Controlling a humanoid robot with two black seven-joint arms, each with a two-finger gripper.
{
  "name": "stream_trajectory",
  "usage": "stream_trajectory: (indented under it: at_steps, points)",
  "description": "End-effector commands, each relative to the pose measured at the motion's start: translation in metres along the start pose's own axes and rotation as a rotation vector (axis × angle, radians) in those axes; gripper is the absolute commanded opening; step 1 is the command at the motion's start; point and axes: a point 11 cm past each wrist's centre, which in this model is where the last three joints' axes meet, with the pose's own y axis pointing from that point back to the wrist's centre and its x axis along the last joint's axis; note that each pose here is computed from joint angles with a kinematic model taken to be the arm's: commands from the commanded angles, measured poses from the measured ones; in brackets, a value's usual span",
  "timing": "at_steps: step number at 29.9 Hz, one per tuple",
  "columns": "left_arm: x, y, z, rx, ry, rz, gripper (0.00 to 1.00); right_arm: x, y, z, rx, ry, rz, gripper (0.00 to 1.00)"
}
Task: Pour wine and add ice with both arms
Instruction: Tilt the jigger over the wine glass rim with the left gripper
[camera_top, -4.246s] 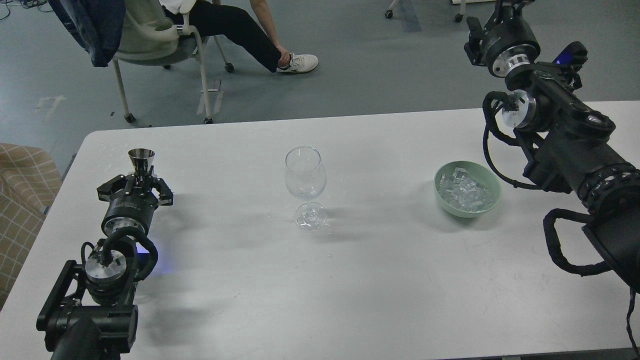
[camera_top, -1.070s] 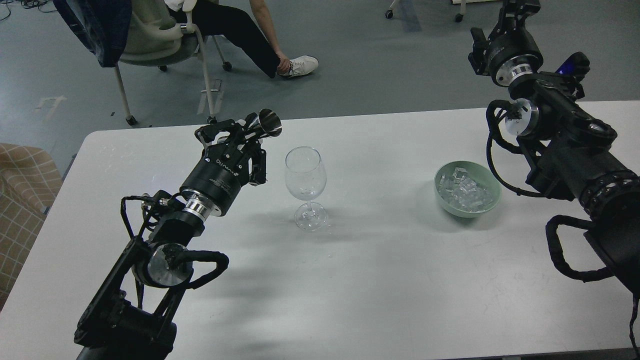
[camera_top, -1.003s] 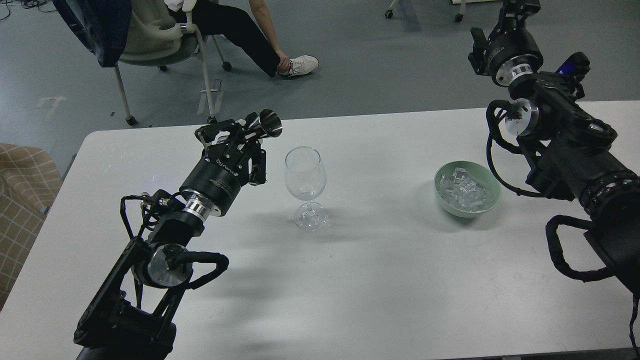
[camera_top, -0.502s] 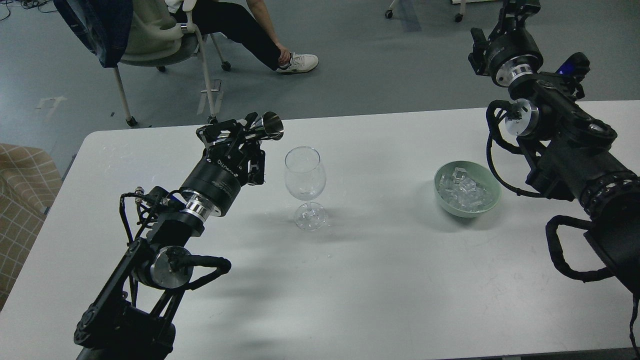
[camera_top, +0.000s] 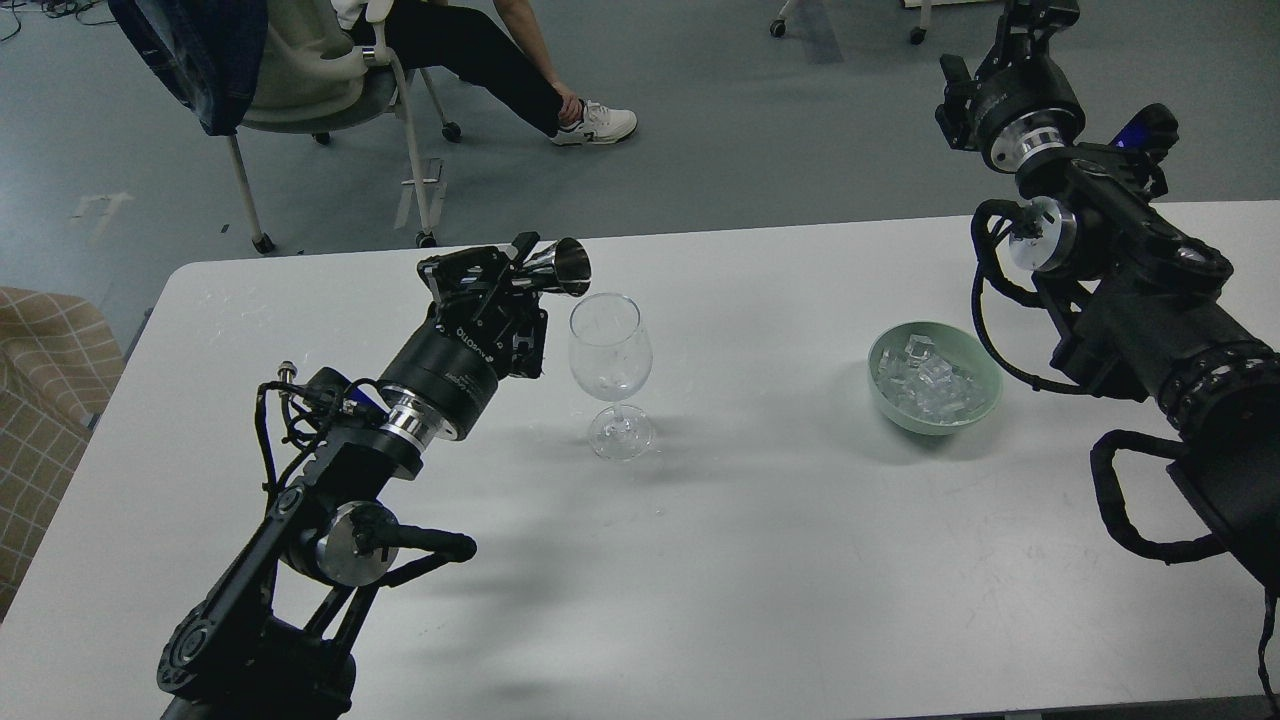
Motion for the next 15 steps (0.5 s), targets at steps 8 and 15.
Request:
stream_trajectory:
  at_steps: [8,15]
  points:
    - [0.0042,-0.0004,-0.0024,0.016,-0.087,0.013,0.11,-0.0001,0.0,0.0,0.0,-0.001,0.0,1.0]
    - [0.0034,0.0008,-0.0078,0.041,-0.136,0.003,0.11,0.0006,0.0,-0.0004,0.001,0.001,0.001,1.0]
